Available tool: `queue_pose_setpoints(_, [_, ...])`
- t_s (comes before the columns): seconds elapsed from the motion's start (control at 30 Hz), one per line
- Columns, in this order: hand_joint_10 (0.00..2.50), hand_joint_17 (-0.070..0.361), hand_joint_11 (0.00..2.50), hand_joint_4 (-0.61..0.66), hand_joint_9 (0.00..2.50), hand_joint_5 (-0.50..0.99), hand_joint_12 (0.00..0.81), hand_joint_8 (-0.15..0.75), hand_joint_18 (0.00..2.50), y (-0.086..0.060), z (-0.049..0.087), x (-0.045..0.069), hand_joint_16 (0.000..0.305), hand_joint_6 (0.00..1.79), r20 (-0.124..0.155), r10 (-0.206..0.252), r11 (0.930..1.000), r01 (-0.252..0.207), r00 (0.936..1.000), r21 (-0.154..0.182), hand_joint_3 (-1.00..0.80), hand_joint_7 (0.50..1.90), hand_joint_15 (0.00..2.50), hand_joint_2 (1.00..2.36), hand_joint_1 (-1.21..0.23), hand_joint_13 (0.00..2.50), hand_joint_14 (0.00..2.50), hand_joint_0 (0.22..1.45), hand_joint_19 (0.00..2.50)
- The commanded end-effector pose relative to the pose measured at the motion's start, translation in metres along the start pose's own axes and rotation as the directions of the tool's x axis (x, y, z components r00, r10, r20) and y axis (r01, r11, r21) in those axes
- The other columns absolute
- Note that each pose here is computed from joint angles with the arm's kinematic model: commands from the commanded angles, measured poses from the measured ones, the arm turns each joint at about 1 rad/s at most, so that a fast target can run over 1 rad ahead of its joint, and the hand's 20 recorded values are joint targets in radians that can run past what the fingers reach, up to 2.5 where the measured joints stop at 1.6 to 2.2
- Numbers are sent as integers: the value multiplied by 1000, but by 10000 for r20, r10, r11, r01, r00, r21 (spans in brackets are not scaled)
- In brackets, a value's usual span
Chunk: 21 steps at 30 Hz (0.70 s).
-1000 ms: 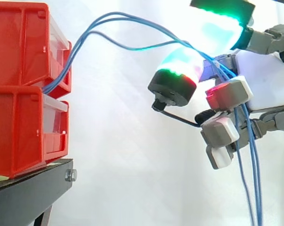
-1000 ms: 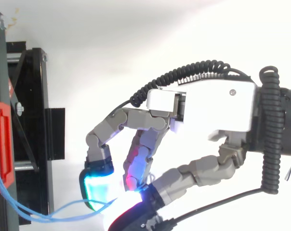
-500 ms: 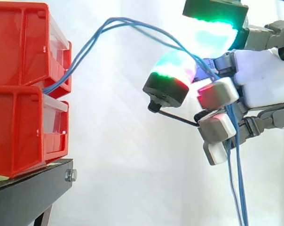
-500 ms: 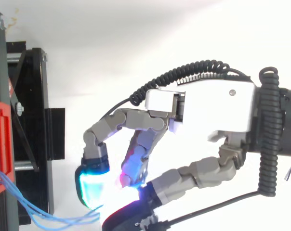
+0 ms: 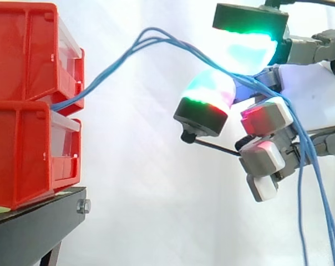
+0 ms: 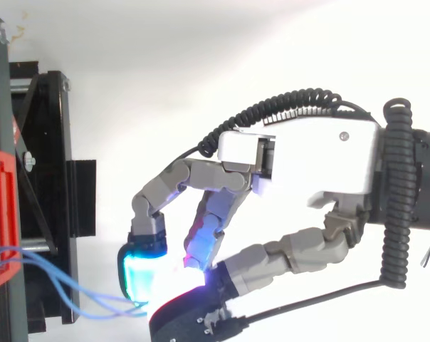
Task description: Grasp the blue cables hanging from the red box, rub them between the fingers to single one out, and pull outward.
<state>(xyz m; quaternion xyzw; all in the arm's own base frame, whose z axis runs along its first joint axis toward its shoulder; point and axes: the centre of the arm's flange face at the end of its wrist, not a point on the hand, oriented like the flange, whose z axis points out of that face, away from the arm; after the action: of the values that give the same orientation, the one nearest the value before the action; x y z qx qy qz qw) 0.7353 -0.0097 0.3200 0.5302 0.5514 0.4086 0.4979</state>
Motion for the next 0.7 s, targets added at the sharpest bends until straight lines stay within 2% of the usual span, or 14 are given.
queue_pose_setpoints(0.0, [25,106,698,61,1258,-135,332,244,761,-1,-1,0,47,825,3,-20,10000,20,10000,71,-328,1036,739,1013,-550,1013,32,595,719])
queue_pose_setpoints(0.1, [22,107,697,59,1227,-144,334,247,765,-1,-1,0,48,817,4,-1,10000,1,10000,56,-270,1033,729,1016,-588,1009,32,596,711])
queue_pose_setpoints(0.2, [24,111,697,73,1189,-158,348,255,771,-1,-1,1,49,840,-14,60,9999,-60,10000,98,-181,1027,735,1018,-673,999,30,590,691])
queue_pose_setpoints(0.23, [23,110,724,77,1144,-174,341,254,761,-1,-1,0,49,868,2,109,9999,-109,9999,100,-158,1018,731,1020,-745,984,30,600,689])
queue_pose_setpoints(0.33, [22,108,744,51,1132,-181,335,248,748,-1,-1,2,48,886,-43,199,9998,-198,9998,97,-143,1021,725,1021,-787,961,30,615,685])
queue_pose_setpoints(0.4, [22,107,757,41,1148,-180,336,249,747,-1,-1,2,48,897,-42,245,9997,-244,9997,97,-172,997,713,1020,-812,957,32,629,675])
queue_pose_setpoints(0.53, [23,102,766,24,1229,-155,324,237,750,6,-1,-2,45,898,-27,349,9994,-349,9994,86,-433,1026,707,1005,-834,964,32,680,656])
queue_pose_setpoints(0.67, [25,99,782,-37,1317,-131,321,230,775,16,-5,-7,44,899,-89,252,9985,-247,9996,486,-500,1100,712,1000,-850,1000,33,701,652])
